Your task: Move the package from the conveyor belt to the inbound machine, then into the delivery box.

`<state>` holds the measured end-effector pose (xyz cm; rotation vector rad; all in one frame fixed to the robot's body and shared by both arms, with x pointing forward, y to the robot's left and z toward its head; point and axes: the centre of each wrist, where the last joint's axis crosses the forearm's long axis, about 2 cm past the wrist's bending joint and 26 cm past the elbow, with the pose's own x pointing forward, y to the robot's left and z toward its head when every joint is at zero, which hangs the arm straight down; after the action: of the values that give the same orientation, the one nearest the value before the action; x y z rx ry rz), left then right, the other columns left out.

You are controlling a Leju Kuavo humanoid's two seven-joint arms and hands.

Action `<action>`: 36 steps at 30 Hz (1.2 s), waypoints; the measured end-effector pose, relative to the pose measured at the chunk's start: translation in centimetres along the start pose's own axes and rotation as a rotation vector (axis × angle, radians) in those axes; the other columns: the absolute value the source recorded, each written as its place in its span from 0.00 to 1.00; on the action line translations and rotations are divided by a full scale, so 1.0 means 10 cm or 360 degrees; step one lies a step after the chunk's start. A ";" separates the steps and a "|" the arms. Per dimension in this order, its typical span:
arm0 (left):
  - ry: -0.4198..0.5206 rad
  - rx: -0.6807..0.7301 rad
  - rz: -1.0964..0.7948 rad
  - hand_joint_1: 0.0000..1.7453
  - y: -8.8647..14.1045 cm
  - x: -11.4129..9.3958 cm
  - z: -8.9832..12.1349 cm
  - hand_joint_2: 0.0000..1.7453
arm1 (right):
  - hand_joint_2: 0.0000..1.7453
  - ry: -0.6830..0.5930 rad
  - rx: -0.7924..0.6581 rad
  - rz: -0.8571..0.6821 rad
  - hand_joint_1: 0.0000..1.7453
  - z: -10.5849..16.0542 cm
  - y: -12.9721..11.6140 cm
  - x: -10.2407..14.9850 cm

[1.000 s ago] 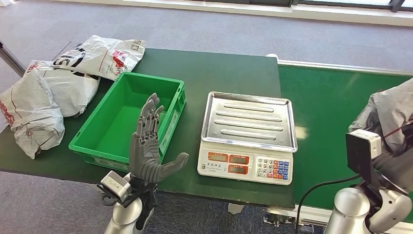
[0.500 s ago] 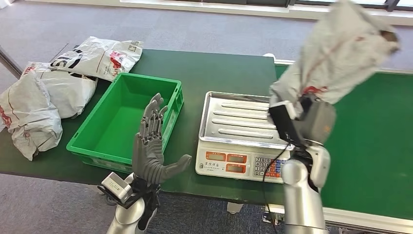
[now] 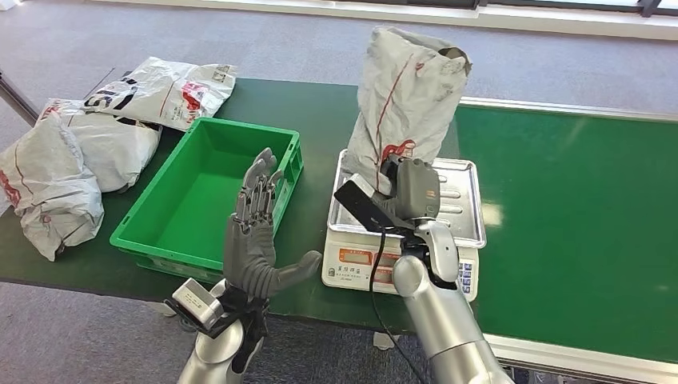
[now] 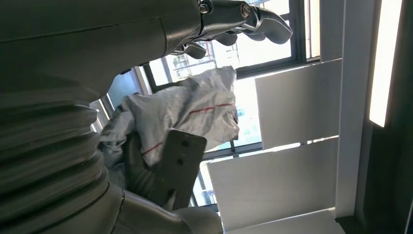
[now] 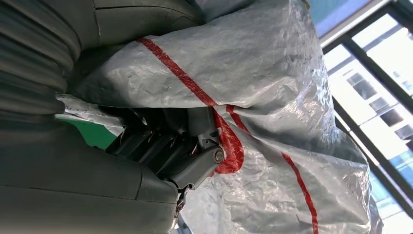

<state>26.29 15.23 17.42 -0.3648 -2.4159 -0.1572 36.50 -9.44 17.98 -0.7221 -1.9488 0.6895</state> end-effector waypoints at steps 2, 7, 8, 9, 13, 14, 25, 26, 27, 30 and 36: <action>-0.0005 -0.0001 0.0000 0.00 0.00 0.00 -0.02 1.00 | 1.00 -0.0019 0.0025 0.0013 1.00 0.00 0.03 0.03; -0.0006 -0.0001 0.0000 0.00 0.00 0.00 -0.03 1.00 | 1.00 -0.0034 0.0053 0.0021 1.00 -0.01 0.08 0.06; -0.0006 -0.0001 0.0000 0.00 0.00 0.00 -0.03 1.00 | 1.00 -0.0037 0.0057 0.0022 1.00 -0.01 0.08 0.06; -0.0006 -0.0001 0.0000 0.00 0.00 0.00 -0.03 1.00 | 1.00 -0.0041 0.0061 0.0022 1.00 -0.01 0.08 0.06; -0.0005 0.0002 -0.0002 0.00 0.00 0.00 -0.03 1.00 | 1.00 -0.0049 0.0080 0.0018 1.00 0.00 0.11 0.07; -0.0004 0.0002 -0.0003 0.00 0.00 0.00 -0.03 1.00 | 1.00 -0.0051 0.0085 0.0018 1.00 0.00 0.11 0.07; 0.0013 0.0016 -0.0016 0.00 0.00 -0.02 -0.01 1.00 | 0.00 -0.0092 -0.0034 0.0040 0.00 0.00 0.13 0.10; 0.0016 0.0016 -0.0017 0.00 0.00 -0.03 -0.01 1.00 | 0.00 -0.0092 -0.0041 0.0039 0.00 -0.01 0.12 0.11; 0.0019 0.0017 -0.0018 0.00 0.00 -0.03 -0.01 1.00 | 0.00 -0.0092 -0.0042 0.0039 0.00 -0.01 0.12 0.11; 0.0025 0.0017 -0.0018 0.00 0.00 -0.04 0.00 1.00 | 0.00 -0.0094 -0.0042 0.0039 0.00 -0.01 0.13 0.12; 0.0030 0.0017 -0.0018 0.00 -0.01 -0.05 0.00 1.00 | 0.00 -0.0103 -0.0041 0.0041 0.00 -0.02 0.13 0.14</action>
<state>26.59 15.07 17.08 -0.3432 -2.3999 -0.1525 36.35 -7.59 17.89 -0.7502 -2.0136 0.7122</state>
